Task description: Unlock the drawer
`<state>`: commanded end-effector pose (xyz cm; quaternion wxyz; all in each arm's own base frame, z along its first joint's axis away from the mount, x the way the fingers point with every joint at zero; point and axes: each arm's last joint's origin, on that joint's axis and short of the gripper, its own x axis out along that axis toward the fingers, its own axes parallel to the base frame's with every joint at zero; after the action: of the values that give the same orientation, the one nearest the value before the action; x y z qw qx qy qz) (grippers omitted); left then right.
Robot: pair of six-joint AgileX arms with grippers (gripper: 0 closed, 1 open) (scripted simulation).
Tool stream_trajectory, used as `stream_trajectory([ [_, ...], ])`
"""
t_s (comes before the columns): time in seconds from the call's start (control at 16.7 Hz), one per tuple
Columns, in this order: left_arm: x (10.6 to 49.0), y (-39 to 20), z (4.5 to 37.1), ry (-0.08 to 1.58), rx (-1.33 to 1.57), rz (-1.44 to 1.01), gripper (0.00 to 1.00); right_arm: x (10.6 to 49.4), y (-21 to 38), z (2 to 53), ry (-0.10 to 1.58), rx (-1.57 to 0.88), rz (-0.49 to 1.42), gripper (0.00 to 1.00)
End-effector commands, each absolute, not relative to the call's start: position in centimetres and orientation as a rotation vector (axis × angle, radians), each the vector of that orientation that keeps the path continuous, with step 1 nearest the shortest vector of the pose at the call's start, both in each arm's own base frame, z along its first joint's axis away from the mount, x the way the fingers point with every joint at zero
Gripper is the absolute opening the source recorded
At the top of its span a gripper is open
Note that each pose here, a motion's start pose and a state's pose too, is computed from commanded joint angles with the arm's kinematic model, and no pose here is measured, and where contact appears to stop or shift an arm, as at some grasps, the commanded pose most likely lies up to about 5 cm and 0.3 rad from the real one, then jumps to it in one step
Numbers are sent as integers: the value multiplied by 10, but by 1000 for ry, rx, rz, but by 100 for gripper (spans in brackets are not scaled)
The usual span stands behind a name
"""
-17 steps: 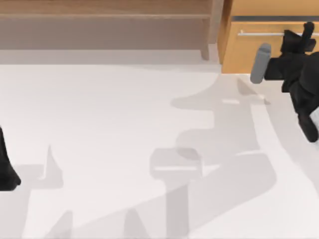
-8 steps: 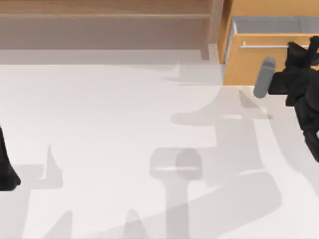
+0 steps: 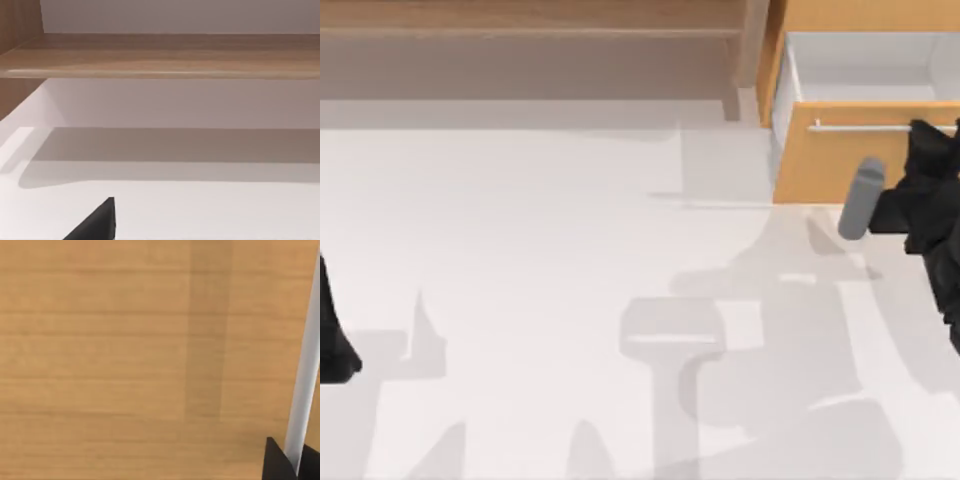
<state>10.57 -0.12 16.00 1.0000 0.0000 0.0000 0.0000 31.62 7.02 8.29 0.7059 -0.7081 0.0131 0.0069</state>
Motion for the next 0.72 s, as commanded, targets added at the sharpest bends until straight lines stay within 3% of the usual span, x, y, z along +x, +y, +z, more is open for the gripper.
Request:
stream_trajectory([
  [0.48, 106, -1, 160, 0, 0, 0, 100, 302, 71, 88, 10, -1568, -8, 0],
  [0.72, 106, -1, 160, 0, 0, 0, 100, 271, 71, 85, 21, -1572, 3, 0],
])
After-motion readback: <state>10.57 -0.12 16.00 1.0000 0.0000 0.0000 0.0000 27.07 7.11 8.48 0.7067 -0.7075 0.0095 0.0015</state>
